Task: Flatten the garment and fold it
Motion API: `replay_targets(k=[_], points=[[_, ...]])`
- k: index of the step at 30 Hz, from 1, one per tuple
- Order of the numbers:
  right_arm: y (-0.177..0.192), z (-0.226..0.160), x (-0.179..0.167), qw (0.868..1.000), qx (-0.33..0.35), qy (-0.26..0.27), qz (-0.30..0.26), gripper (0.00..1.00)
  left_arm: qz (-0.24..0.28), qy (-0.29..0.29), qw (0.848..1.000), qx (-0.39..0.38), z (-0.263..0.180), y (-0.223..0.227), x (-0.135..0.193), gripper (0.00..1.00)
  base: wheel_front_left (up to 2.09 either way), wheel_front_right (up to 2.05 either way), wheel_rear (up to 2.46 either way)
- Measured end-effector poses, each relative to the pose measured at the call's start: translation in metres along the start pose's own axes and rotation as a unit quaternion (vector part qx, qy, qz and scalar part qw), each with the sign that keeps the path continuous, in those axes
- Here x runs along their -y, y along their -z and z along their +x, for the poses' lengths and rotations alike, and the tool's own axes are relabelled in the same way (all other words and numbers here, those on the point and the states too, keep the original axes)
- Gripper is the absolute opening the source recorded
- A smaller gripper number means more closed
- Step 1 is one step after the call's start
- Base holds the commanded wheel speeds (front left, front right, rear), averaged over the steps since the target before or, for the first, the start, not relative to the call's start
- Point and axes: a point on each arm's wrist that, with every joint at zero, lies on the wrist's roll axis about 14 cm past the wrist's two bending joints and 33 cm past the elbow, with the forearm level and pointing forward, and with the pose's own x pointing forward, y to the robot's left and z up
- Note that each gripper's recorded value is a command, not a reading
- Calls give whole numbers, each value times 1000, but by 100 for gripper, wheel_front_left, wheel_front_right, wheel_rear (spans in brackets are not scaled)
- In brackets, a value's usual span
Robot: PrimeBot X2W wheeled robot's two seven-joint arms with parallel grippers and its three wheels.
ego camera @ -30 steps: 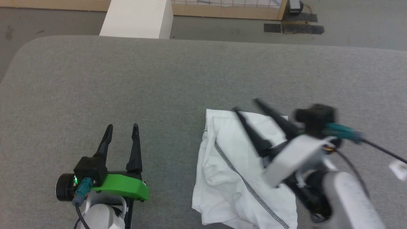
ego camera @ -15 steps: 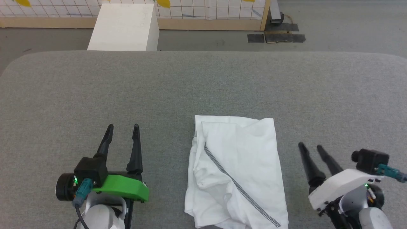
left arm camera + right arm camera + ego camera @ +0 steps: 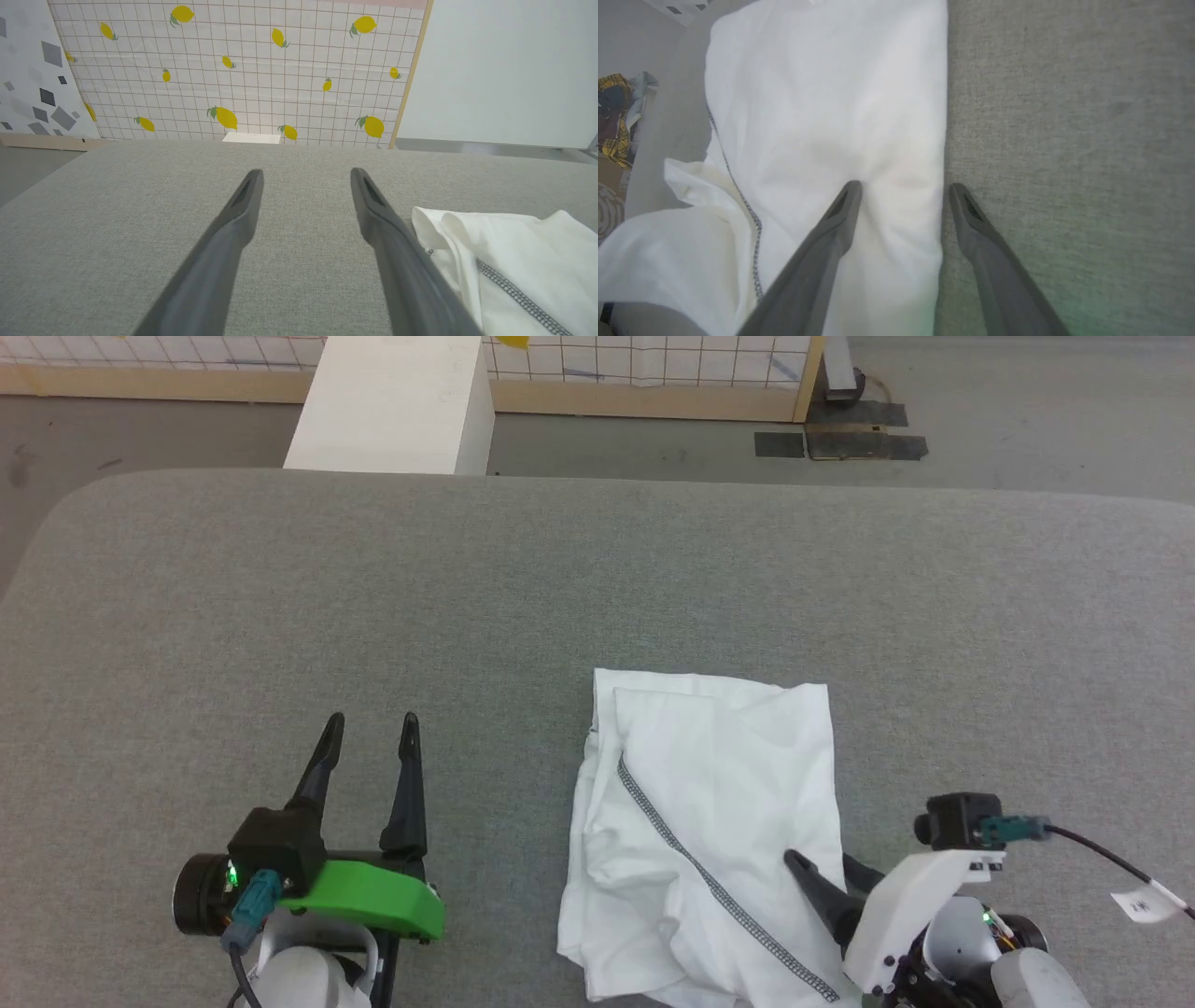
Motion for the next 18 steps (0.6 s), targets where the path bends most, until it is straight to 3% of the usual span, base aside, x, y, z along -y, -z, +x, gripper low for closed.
replay_targets(k=[2,3,4,5,6,9,12,15,18], points=[[3,2,-4,1000,-17,-5,-5,100,0,-1,1000,0,-1,0,-1,100,0,0,0],[3,2,-5,1000,-23,-7,-9,73,0,-2,1000,0,-2,0,-1,100,0,0,0],[4,2,-6,1000,-25,-7,-10,32,0,-3,1000,0,-2,0,-2,100,0,0,0],[5,2,-6,999,-29,-6,-16,12,1,-3,1000,0,-3,0,-2,100,0,0,0],[5,2,-7,999,-31,-5,-24,0,1,-4,1000,0,-3,0,-2,100,0,0,0],[1,0,-5,997,-33,12,-73,0,0,-4,1000,0,-3,-1,-2,100,0,0,0],[-10,-1,-7,986,-34,37,-162,0,-1,-2,1000,1,0,0,0,100,0,0,0],[-31,-3,-11,963,-32,57,-261,0,-3,5,1000,1,4,1,5,100,0,0,0],[-60,-11,4,929,-30,89,-359,0,-5,16,1000,1,10,2,13,100,0,0,0]])
